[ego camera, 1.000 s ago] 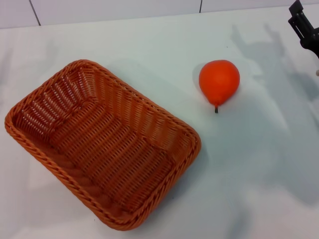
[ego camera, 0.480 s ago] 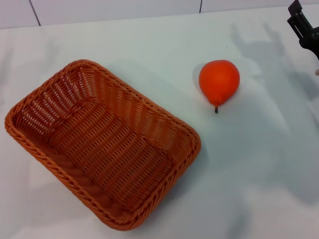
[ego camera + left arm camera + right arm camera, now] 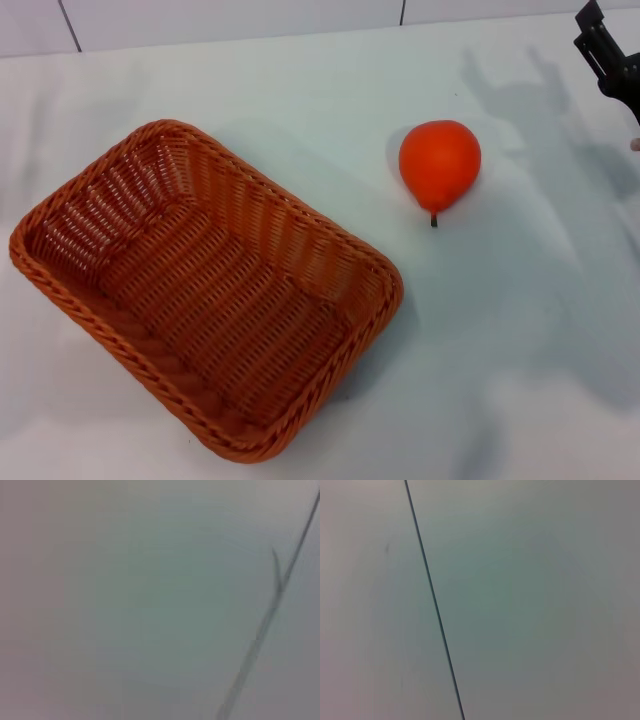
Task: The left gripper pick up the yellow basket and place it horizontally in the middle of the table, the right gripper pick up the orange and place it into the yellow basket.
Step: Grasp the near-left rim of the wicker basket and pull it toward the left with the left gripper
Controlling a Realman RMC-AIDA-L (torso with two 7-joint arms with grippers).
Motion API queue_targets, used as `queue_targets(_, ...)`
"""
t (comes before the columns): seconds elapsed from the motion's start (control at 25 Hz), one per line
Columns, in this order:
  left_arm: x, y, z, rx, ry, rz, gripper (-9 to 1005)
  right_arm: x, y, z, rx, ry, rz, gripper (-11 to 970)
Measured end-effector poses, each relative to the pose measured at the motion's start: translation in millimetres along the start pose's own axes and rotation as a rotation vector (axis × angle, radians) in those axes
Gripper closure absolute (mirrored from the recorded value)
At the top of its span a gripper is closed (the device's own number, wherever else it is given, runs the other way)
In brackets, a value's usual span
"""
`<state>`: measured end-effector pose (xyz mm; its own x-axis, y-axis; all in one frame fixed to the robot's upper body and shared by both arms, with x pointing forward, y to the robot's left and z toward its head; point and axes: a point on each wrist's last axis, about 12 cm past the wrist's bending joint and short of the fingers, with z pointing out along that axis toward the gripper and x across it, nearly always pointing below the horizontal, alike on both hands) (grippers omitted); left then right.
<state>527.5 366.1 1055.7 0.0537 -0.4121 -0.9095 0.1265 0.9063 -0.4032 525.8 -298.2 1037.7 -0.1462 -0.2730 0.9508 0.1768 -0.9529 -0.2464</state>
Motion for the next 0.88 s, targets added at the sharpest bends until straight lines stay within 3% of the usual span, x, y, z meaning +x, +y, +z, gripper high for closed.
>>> queue_targets(0.2, -31.0, -5.3, 28.5, 0.218, 0.193, -0.182, 78, 0.2, -1.2, 2.2, 0.005, 0.000, 0.000, 14)
queue_targets(0.4, -57.0, -27.9, 58.1, 0.421, 0.451, -0.201, 79, 0.5, -2.1, 3.5, 0.010, 0.001, 0.000, 15)
queue_targets(0.56, -66.0, -48.1, 76.4, 0.519, 0.682, -0.103, 81, 0.7, -3.3, 5.2, 0.016, 0.003, 0.000, 15)
queue_targets(0.64, -67.5, -52.4, 80.7, 0.531, 0.727, -0.067, 84, 0.8, -3.6, 5.6, 0.017, 0.003, 0.000, 15)
queue_targets(0.68, -69.4, -60.7, 89.3, 0.545, 0.839, 0.035, 85, 0.8, -3.7, 5.7, 0.018, 0.002, 0.000, 15)
queue_targets(0.88, -69.5, -69.1, 99.6, 0.535, 1.000, 0.206, 90, 0.4, -4.4, 5.6, 0.020, 0.001, 0.000, 15)
